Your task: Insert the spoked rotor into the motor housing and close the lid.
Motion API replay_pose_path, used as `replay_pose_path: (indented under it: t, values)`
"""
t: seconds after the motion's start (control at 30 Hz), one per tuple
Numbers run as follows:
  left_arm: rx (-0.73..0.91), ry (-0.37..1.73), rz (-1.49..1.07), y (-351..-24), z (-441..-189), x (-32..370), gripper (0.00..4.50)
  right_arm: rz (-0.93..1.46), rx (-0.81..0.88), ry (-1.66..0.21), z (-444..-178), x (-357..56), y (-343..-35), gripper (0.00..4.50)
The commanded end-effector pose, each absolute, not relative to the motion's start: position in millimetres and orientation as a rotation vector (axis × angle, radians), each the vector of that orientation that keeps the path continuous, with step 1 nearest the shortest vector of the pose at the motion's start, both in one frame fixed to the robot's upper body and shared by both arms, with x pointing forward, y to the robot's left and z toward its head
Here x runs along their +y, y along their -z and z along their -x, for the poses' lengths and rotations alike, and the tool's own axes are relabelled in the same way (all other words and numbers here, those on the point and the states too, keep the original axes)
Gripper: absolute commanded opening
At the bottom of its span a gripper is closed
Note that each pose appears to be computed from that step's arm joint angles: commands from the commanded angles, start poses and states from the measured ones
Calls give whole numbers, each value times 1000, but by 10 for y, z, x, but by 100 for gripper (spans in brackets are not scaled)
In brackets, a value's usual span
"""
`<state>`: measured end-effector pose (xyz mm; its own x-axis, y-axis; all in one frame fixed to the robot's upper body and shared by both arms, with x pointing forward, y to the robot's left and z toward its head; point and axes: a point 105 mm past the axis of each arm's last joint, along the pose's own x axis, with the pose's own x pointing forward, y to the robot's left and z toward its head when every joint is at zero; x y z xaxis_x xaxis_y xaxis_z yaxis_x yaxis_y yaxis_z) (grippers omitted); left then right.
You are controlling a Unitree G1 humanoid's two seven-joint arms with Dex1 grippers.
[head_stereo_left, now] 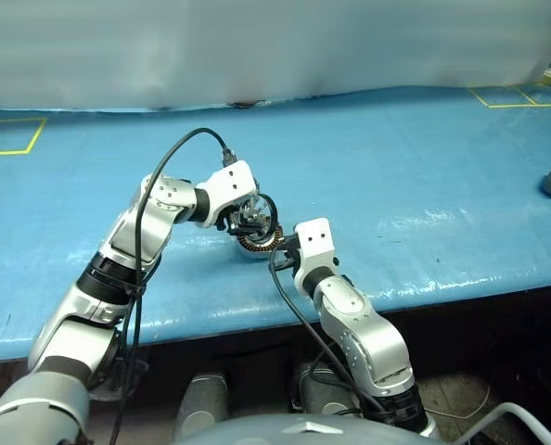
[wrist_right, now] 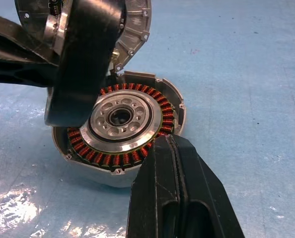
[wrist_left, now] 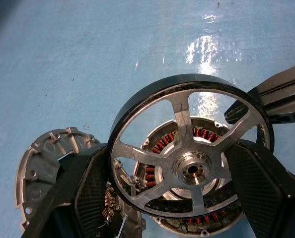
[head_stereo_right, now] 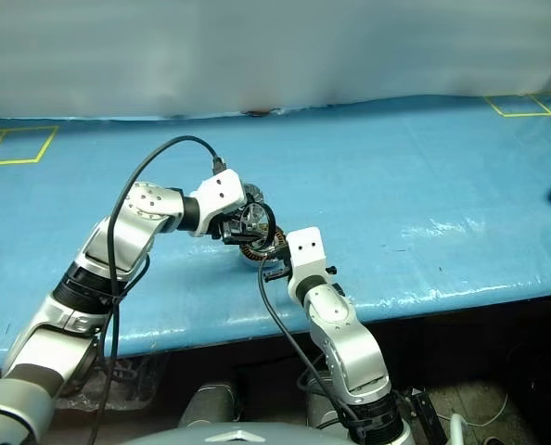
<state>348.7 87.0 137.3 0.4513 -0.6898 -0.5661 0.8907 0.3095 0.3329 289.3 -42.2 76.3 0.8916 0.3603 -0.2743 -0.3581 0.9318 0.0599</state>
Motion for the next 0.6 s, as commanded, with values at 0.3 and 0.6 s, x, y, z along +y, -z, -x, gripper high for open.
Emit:
replay_pose_path:
  t: [0.3, 0.6]
  values:
    - [307, 1119, -746, -1372, -3582, 846, 341, 40, 184, -459, -2846, -415, -930, 0]
    - [302, 1142, -760, -1349, -3605, 823, 341, 153, 97, -620, -2705, -619, -797, 0]
